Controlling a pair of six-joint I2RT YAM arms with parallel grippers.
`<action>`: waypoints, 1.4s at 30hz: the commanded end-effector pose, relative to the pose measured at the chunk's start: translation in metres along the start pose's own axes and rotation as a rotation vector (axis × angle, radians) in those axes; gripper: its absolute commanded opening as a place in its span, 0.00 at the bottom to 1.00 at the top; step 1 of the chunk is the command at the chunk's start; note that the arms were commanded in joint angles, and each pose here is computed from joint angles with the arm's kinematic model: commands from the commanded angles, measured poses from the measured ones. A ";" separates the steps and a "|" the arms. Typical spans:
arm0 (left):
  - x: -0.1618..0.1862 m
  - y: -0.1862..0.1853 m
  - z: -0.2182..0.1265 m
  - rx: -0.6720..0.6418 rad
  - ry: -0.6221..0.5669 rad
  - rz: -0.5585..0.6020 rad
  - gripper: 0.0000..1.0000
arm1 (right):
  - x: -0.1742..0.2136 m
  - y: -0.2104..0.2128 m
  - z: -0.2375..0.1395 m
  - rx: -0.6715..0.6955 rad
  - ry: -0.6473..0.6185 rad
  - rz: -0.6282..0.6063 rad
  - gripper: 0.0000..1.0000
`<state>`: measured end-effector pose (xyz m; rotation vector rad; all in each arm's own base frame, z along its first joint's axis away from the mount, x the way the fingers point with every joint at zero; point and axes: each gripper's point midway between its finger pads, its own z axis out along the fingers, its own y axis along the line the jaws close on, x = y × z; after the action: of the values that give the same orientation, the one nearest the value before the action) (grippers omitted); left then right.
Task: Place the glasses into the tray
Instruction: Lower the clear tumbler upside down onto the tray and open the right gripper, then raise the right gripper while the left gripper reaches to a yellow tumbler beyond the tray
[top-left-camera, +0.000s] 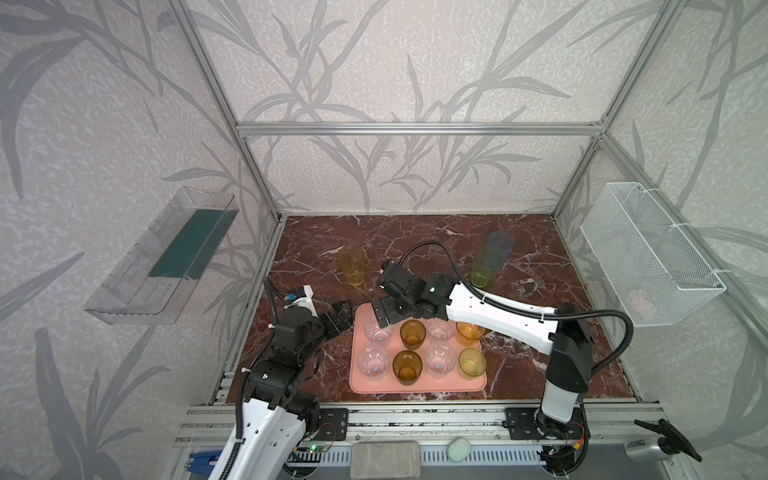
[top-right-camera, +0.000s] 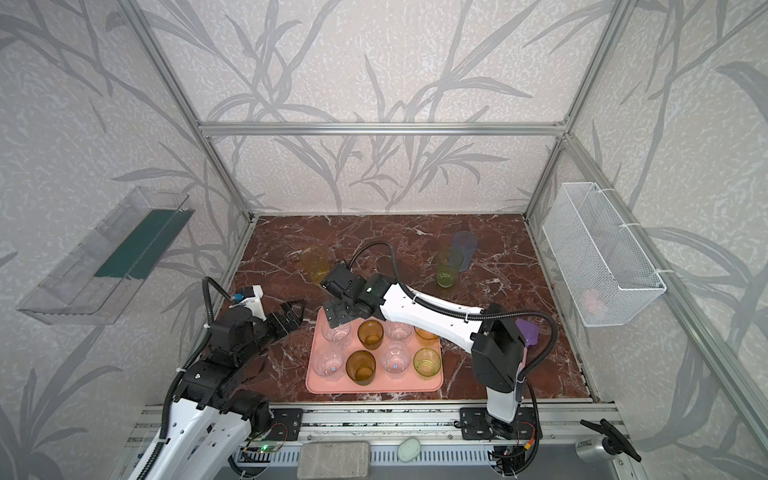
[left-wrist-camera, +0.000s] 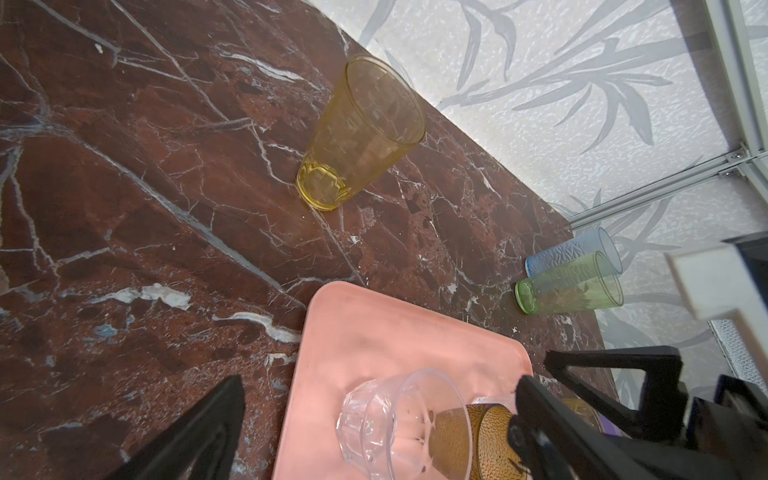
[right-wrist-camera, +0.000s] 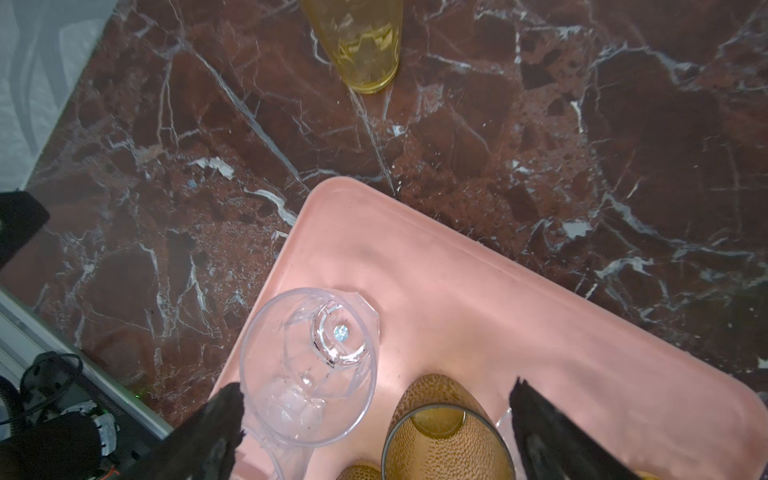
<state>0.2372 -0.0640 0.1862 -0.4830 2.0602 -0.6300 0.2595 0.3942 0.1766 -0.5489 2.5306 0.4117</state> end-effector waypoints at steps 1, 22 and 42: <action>-0.014 -0.005 0.000 0.016 -0.059 -0.003 0.99 | -0.017 -0.008 -0.016 0.003 -0.059 0.054 0.99; -0.064 -0.014 0.030 -0.135 -0.105 0.115 0.99 | -0.028 -0.028 -0.056 -0.141 -0.134 0.078 0.99; -0.091 -0.044 0.105 -0.186 0.061 0.177 0.99 | 0.014 -0.071 -0.105 -0.150 -0.250 0.047 0.99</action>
<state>0.3697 -0.0706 0.2154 -0.4075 2.1985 -0.3362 0.2352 0.2921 0.2358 -0.4637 2.3279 0.6447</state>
